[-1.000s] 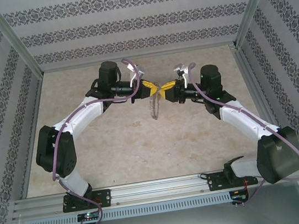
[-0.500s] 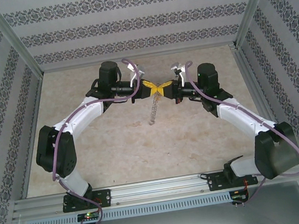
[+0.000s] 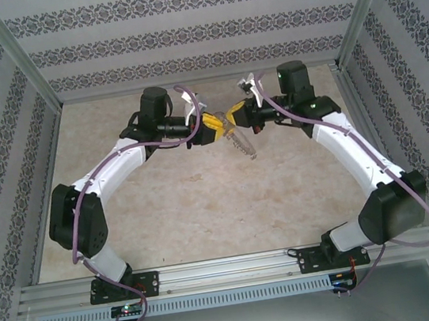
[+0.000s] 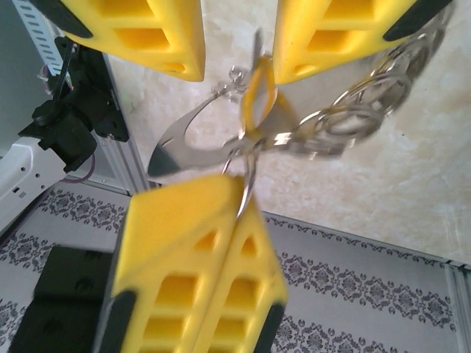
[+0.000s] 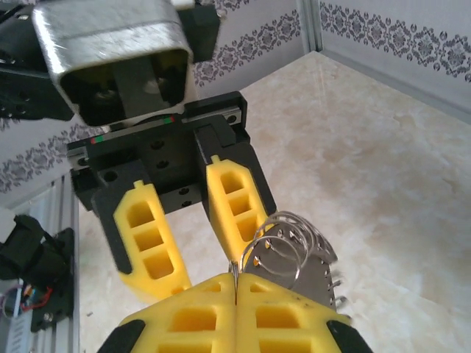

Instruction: Put the keys on the keyring

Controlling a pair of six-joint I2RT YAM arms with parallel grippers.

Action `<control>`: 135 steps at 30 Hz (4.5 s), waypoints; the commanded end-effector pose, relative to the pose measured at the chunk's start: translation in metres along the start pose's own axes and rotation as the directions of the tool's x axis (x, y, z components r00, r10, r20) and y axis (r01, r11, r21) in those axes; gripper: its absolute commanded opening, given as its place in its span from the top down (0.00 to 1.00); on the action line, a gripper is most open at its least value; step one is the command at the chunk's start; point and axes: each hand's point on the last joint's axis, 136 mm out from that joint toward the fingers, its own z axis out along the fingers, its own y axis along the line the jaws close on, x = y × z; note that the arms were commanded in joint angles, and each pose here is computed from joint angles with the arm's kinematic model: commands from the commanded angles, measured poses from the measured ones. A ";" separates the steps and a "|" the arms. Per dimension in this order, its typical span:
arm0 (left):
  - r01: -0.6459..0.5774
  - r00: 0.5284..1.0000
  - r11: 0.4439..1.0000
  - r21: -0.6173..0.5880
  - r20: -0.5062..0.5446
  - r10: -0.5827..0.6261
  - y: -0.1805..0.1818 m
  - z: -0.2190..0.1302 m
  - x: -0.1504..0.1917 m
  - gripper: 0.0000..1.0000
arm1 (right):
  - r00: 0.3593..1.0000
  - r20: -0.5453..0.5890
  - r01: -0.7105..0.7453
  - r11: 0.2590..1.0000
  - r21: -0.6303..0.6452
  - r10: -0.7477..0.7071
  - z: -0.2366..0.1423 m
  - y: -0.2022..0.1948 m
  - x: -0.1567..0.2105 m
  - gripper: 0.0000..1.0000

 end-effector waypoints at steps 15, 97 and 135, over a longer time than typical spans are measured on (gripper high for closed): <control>-0.076 0.997 0.997 0.030 -0.014 0.077 -0.015 -0.019 -0.020 0.70 | 0.930 -0.358 0.082 0.997 -0.007 -0.080 0.014 0.013 0.035 1.00; -0.045 0.999 0.985 0.166 0.033 0.040 -0.027 0.015 -0.009 1.00 | 0.963 0.191 -0.204 0.977 0.056 0.190 -0.005 -0.009 0.063 0.71; -0.043 0.997 0.989 0.139 0.077 0.032 -0.023 0.016 -0.012 1.00 | 0.956 0.242 -0.170 0.985 -0.005 0.167 -0.028 0.015 0.051 0.65</control>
